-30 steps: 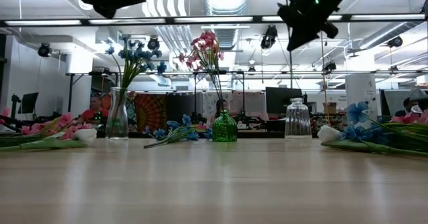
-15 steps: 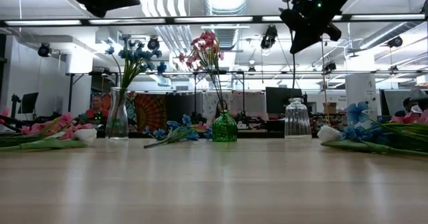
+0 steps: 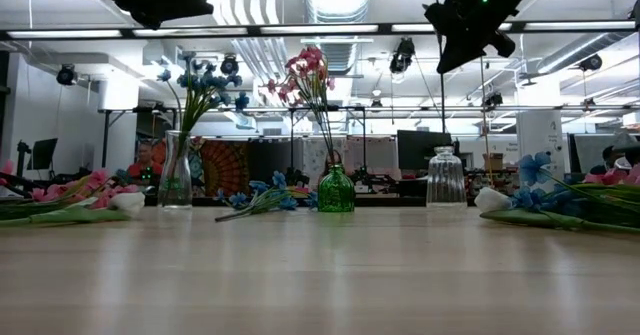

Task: Sort flowers into vase by color
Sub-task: Put the top white flower into the right transparent vase

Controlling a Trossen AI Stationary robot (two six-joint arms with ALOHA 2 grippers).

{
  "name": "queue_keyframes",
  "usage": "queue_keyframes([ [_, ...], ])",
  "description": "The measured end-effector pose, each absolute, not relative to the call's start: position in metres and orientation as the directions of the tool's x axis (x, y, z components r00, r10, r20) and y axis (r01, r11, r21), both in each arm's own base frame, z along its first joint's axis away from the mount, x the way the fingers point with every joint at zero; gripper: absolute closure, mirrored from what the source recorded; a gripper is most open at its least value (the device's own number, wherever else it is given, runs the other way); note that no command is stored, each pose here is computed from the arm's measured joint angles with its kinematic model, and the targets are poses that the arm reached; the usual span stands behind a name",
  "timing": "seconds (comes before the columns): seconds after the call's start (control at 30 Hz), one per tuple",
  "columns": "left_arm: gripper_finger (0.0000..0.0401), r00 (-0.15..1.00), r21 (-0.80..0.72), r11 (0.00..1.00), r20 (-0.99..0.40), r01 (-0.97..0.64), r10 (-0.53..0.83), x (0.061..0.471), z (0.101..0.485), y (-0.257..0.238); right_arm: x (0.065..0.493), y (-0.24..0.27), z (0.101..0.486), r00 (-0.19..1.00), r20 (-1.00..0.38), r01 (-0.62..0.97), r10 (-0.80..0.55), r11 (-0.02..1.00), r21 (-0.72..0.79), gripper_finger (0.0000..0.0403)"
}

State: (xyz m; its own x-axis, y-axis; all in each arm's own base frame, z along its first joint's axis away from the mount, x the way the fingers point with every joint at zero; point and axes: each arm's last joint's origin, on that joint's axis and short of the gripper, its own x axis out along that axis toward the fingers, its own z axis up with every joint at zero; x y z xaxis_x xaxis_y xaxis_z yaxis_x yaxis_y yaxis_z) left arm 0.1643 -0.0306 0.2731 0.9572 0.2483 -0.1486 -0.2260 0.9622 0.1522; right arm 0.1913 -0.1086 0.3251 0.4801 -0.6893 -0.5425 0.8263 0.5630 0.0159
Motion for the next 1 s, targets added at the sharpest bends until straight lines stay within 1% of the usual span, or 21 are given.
queue_keyframes([
  [0.13,0.0231,0.957,0.153,0.962,-0.15,-0.226,0.249,0.165,0.273,-0.031,0.194,-0.109,0.322,0.505,-0.536,0.811,-0.677,0.585,0.026,0.039],
  [0.57,0.0231,0.956,0.155,0.962,-0.153,-0.226,0.249,0.165,0.272,-0.031,0.194,-0.109,0.319,0.498,-0.539,0.808,-0.679,0.589,0.004,0.039],
  [0.77,0.0231,0.955,0.156,0.961,-0.157,-0.227,0.251,0.166,0.272,-0.031,0.192,-0.11,0.307,0.446,-0.556,0.834,-0.701,0.551,-0.027,0.039],
  [0.87,0.0231,0.945,0.157,0.952,-0.157,-0.263,0.287,0.166,0.271,-0.03,0.191,-0.11,0.299,0.409,-0.563,0.852,-0.719,0.522,-0.047,0.039],
  [1.0,0.0231,0.933,0.159,0.941,-0.159,-0.299,0.323,0.167,0.27,-0.029,0.192,-0.111,0.293,0.414,-0.554,0.853,-0.722,0.52,-0.041,0.0379],
])
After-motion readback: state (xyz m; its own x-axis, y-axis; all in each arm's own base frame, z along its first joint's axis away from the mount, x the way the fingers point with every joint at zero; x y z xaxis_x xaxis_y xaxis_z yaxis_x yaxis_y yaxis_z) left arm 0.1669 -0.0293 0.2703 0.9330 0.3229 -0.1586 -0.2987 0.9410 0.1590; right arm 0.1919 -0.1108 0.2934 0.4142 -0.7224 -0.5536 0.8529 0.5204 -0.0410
